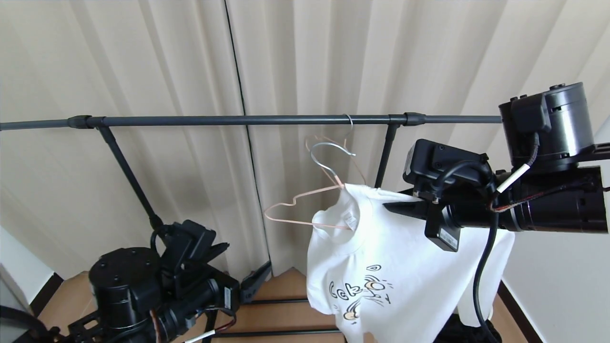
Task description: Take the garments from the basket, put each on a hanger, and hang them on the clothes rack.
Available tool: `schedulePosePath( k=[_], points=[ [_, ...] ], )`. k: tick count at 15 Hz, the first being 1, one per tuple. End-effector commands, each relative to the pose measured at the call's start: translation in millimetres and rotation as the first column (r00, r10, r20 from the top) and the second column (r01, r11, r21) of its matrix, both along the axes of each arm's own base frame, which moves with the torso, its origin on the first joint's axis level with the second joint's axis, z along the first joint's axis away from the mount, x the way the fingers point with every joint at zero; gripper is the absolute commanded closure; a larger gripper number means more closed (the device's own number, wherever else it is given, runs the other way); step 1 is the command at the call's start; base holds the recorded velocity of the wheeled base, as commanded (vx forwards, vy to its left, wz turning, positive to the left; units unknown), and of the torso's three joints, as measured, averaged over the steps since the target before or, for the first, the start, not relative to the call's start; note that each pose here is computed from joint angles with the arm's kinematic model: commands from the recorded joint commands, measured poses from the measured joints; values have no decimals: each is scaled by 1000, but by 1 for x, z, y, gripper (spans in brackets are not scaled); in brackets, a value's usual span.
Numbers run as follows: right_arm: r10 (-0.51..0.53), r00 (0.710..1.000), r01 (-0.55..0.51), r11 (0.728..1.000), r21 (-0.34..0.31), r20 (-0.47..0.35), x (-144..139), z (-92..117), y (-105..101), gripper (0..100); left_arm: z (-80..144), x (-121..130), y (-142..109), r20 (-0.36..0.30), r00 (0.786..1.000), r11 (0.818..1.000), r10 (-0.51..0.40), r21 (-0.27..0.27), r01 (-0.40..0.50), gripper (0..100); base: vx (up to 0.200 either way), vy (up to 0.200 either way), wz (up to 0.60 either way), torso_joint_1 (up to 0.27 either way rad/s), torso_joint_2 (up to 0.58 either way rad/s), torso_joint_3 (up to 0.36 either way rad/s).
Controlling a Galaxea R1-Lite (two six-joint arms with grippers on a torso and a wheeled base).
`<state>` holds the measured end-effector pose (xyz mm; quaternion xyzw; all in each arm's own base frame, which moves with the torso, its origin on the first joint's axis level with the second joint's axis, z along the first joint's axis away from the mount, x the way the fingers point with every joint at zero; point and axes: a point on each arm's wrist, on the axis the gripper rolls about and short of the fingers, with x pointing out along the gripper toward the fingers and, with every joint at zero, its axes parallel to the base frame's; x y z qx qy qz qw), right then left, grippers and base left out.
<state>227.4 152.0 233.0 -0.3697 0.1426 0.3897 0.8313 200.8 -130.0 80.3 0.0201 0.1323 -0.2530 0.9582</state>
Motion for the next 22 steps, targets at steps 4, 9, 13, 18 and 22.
schedulePosePath(
  k=[4,9,13,18,22],
  points=[
    [-24,1000,23,999,42,20,-12,-4,11,100,-20,13,-38,-174,985,994,-2,-112,-17,0,0,0,0,0,0,0],
    [-55,998,54,994,90,2,-18,-4,19,100,-3,40,-62,-347,929,952,132,-216,-216,0,0,0,0,0,0,0],
    [-56,998,57,995,84,-9,-21,-8,17,100,7,47,-68,-326,937,943,124,-254,-214,0,0,0,0,0,0,0],
    [-30,1000,30,991,132,-7,-35,1,20,100,-9,60,-85,-298,931,940,212,-200,-278,0,0,0,0,0,0,0],
    [-20,1000,21,991,134,-9,-37,1,22,100,-10,65,-97,-266,942,946,206,-190,-261,0,0,0,0,0,0,0]
  ],
)
